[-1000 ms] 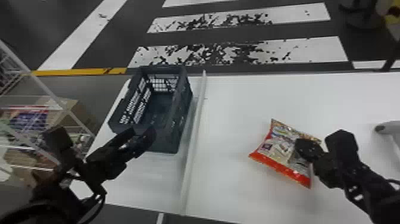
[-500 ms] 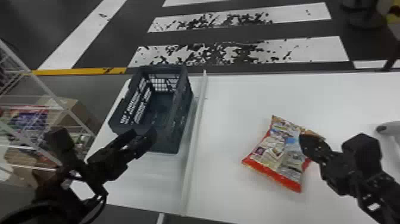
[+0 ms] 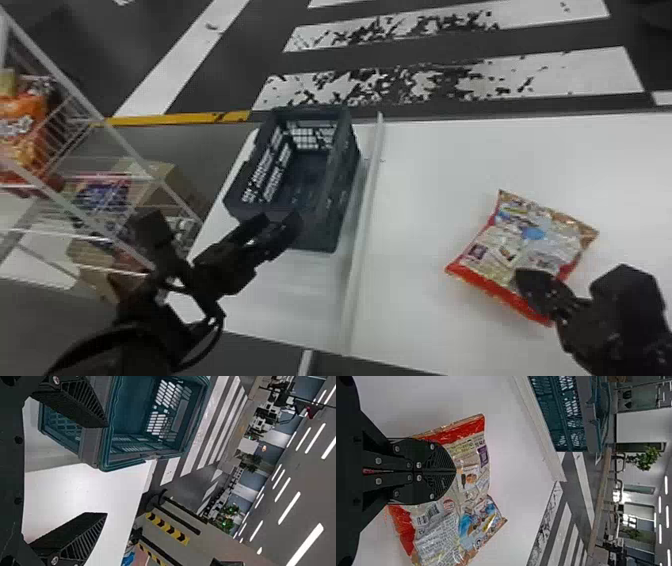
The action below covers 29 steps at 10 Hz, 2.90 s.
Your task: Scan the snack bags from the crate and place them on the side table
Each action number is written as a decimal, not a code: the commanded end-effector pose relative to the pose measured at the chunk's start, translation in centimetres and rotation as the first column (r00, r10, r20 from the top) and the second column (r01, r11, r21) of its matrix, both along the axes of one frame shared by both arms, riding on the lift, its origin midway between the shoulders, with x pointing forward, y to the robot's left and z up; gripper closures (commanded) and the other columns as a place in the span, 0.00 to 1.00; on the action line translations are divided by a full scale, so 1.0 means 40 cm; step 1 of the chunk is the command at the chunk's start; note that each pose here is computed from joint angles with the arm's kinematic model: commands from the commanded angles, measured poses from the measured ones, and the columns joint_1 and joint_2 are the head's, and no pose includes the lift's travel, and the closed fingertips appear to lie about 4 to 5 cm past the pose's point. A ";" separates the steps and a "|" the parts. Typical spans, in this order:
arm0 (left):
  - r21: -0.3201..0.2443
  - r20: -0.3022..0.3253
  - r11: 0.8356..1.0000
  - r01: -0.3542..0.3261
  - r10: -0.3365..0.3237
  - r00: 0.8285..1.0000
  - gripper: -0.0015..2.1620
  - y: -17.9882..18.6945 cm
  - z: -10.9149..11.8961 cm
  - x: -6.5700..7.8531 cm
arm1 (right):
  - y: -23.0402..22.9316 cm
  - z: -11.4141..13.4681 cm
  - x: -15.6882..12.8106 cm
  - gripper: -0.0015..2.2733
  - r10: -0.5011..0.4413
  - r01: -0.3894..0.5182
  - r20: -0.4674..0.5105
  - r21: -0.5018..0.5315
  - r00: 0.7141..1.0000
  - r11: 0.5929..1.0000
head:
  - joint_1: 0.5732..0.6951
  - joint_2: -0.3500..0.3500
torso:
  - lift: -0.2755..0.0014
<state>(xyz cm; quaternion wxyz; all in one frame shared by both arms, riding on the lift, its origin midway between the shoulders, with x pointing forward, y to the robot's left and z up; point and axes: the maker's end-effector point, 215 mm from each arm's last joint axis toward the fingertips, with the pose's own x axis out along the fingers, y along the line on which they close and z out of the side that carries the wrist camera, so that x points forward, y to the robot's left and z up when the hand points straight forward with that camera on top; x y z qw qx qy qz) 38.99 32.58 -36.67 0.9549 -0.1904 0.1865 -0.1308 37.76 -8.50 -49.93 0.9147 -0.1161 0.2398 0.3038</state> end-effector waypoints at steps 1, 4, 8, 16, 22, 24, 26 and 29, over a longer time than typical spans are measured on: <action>-0.009 -0.001 1.000 0.000 0.000 1.000 0.04 -0.003 -0.004 -0.001 | -0.017 -0.054 -0.009 0.89 0.003 -0.005 -0.040 -0.047 0.999 0.999 | 1.00 0.99 | 0.66; -0.012 -0.005 1.000 -0.001 0.001 1.000 0.04 -0.003 -0.008 -0.002 | -0.098 -0.103 -0.006 0.89 -0.021 0.013 -0.072 -0.112 0.997 0.994 | 1.00 0.97 | 0.66; -0.012 -0.005 1.000 -0.002 0.002 1.000 0.04 -0.002 -0.009 0.000 | -0.201 -0.091 -0.020 0.89 -0.002 -0.010 -0.081 -0.152 0.997 0.988 | 1.00 0.88 | 0.66; -0.017 -0.001 1.000 0.007 -0.007 1.000 0.04 -0.009 -0.006 0.000 | -0.169 0.061 0.030 0.89 0.033 -0.035 -0.018 -0.152 0.999 0.988 | 1.00 0.85 | 0.66; -0.011 -0.001 1.000 0.009 -0.009 1.000 0.04 -0.010 -0.001 -0.005 | -0.171 -0.079 0.134 0.89 0.026 -0.039 -0.064 -0.196 0.998 0.980 | 1.00 0.83 | 0.66; -0.012 -0.001 1.000 0.010 -0.010 1.000 0.04 -0.012 -0.001 -0.005 | -0.148 -0.091 0.126 0.89 0.055 -0.066 -0.060 -0.199 0.997 0.978 | 1.00 0.83 | 0.66; -0.012 -0.003 1.000 0.009 -0.009 1.000 0.04 -0.011 -0.003 -0.005 | -0.167 0.050 0.152 0.89 0.030 -0.022 0.048 -0.170 0.998 0.985 | 1.00 0.84 | 0.66; -0.012 -0.005 1.000 0.008 -0.008 1.000 0.04 -0.010 -0.006 -0.006 | -0.143 0.160 0.142 0.89 0.031 -0.015 0.112 -0.140 0.993 0.990 | 1.00 0.83 | 0.66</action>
